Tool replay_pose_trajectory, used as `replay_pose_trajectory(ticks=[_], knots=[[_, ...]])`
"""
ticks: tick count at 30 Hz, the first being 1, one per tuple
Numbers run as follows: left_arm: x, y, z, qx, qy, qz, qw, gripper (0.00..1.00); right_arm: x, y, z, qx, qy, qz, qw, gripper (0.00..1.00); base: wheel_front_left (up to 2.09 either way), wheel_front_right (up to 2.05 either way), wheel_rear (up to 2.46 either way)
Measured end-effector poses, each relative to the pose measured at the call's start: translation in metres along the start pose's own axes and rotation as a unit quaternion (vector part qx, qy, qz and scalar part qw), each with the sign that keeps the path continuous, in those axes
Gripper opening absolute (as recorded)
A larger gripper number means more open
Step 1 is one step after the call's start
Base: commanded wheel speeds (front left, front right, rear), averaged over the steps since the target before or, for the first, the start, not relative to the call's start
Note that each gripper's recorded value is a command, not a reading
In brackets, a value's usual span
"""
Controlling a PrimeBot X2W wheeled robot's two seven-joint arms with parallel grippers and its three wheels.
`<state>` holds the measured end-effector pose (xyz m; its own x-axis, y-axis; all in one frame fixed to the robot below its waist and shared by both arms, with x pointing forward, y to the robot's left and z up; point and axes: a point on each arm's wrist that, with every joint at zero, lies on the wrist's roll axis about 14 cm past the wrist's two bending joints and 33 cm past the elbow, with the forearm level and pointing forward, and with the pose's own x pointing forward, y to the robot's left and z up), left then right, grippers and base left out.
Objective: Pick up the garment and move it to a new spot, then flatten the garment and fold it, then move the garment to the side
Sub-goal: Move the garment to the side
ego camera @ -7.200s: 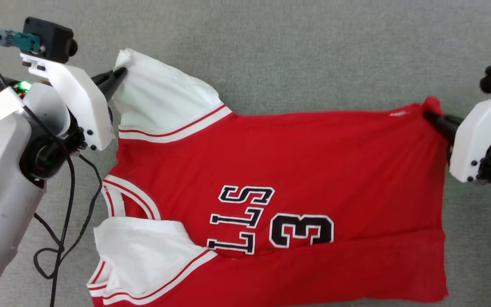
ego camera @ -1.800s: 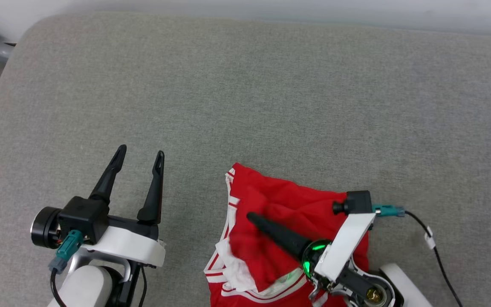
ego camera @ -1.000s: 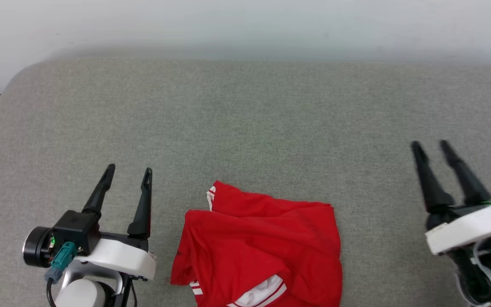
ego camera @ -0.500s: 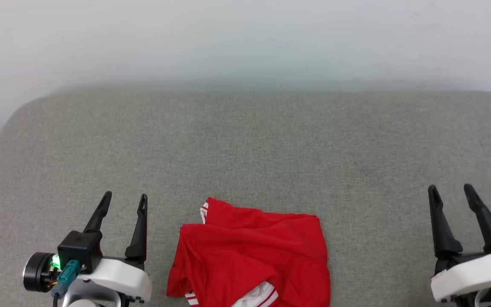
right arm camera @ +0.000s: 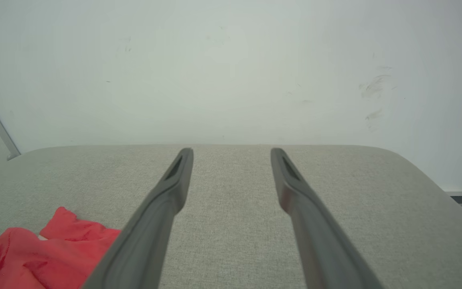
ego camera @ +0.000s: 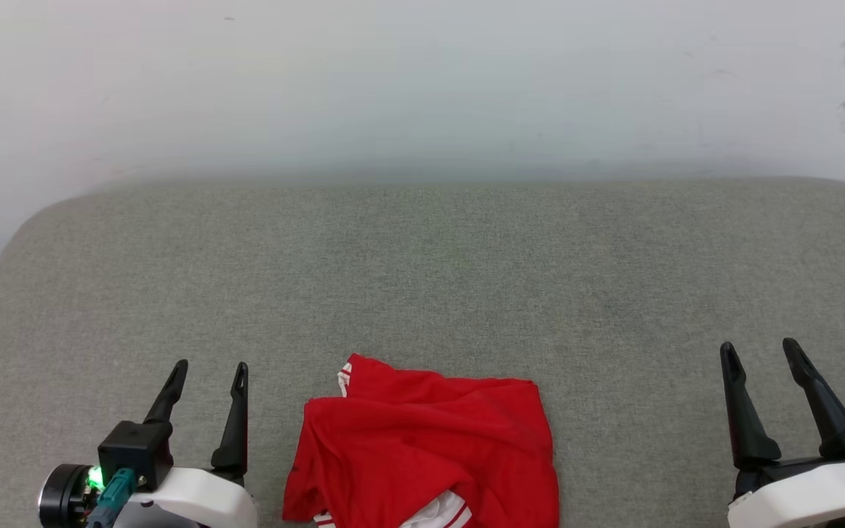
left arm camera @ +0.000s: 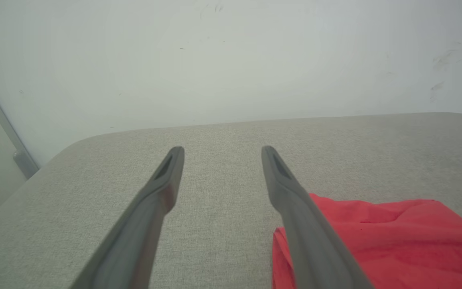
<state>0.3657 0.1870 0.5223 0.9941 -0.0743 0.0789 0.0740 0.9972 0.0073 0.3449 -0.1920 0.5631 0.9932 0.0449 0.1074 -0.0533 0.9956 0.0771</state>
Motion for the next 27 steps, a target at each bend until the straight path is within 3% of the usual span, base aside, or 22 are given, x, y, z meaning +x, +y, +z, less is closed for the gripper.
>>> replay_pose_trajectory(ticks=[12, 18, 23, 27], knots=[[0.007, 0.007, 0.003, 0.000, -0.007, 0.010, 1.000, 1.00, 0.005, -0.010, -0.010, 0.020, 0.022, -0.014, 0.999, 1.00, 0.00, 0.00, 0.00], [0.023, 0.008, 0.009, -0.001, -0.020, 0.007, 1.000, 1.00, 0.010, -0.036, -0.047, 0.072, 0.110, -0.035, 0.991, 1.00, 0.00, 0.00, 0.00], [0.035, 0.013, 0.007, 0.002, -0.021, 0.010, 1.000, 1.00, 0.009, -0.030, -0.098, 0.105, 0.241, -0.009, 0.965, 1.00, 0.00, 0.00, 0.00], [0.043, 0.018, 0.004, 0.000, -0.022, 0.018, 1.000, 1.00, 0.006, 0.001, -0.133, 0.130, 0.331, 0.042, 0.934, 1.00, 0.00, 0.00, 0.00]])
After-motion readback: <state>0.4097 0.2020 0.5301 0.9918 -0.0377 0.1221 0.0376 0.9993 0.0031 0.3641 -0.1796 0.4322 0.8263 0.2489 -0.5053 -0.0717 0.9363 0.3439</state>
